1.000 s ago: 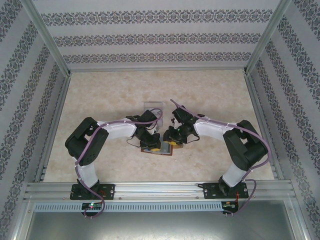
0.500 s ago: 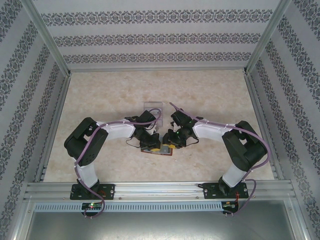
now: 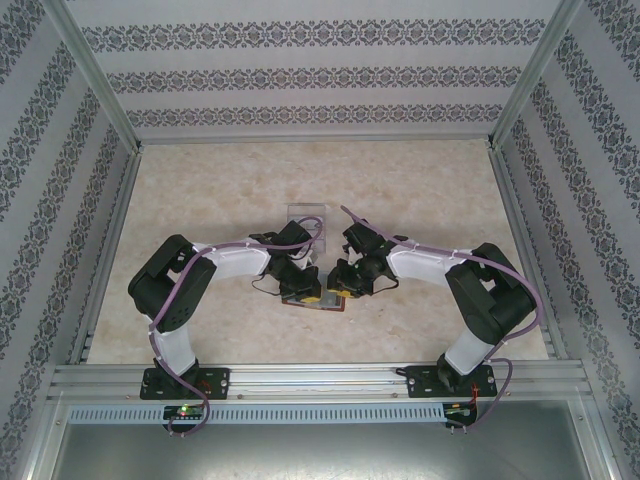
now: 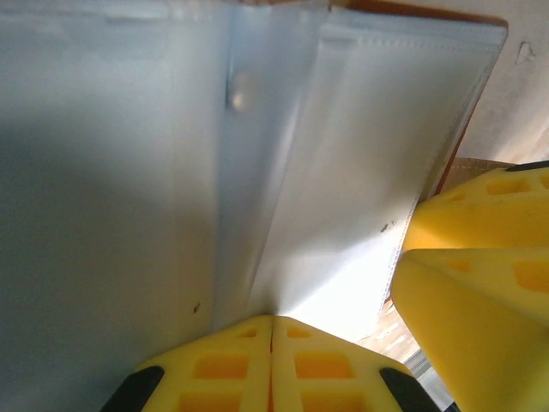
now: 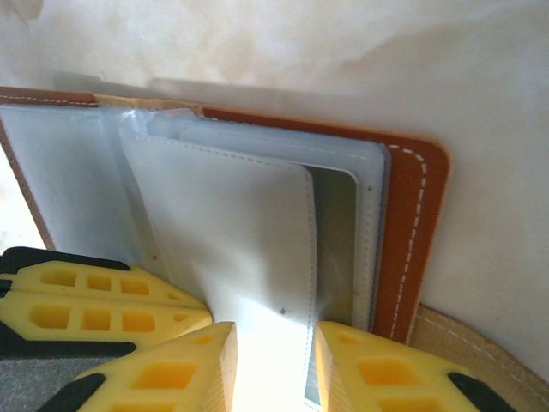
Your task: Take the credit cards out of the card holder
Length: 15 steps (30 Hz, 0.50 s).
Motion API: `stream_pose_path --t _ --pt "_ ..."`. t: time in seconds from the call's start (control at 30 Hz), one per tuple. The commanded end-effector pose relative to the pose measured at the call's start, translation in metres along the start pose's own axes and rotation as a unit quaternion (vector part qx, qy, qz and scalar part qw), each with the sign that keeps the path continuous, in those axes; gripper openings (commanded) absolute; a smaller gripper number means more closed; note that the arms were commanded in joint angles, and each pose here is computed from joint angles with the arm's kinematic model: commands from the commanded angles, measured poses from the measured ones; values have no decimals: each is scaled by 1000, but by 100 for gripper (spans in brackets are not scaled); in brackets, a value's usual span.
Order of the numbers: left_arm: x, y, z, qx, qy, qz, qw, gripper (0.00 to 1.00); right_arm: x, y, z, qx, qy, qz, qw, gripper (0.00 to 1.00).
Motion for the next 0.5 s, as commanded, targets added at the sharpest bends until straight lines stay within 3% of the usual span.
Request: stream_pose_path --t 0.0,0.33,0.47 --pt "-8 16 -4 28 15 29 999 7 -3 2 -3 15 2 -1 1000 28" --pt "-7 11 1 24 5 25 999 7 -2 12 7 39 -14 7 999 13" --pt "-4 -4 19 12 -25 8 1000 9 -3 14 10 40 -18 10 999 9"
Point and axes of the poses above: each hand's point on the last joint's axis, 136 mm out from that joint toward the fingers, its own z axis back along the fingers, its own y axis along the line the jaws close on, x = y × z, the point moved 10 cm from there along z, back along the fingers, and after that the axes turned 6 degrees about -z, right-handed, at the moved point
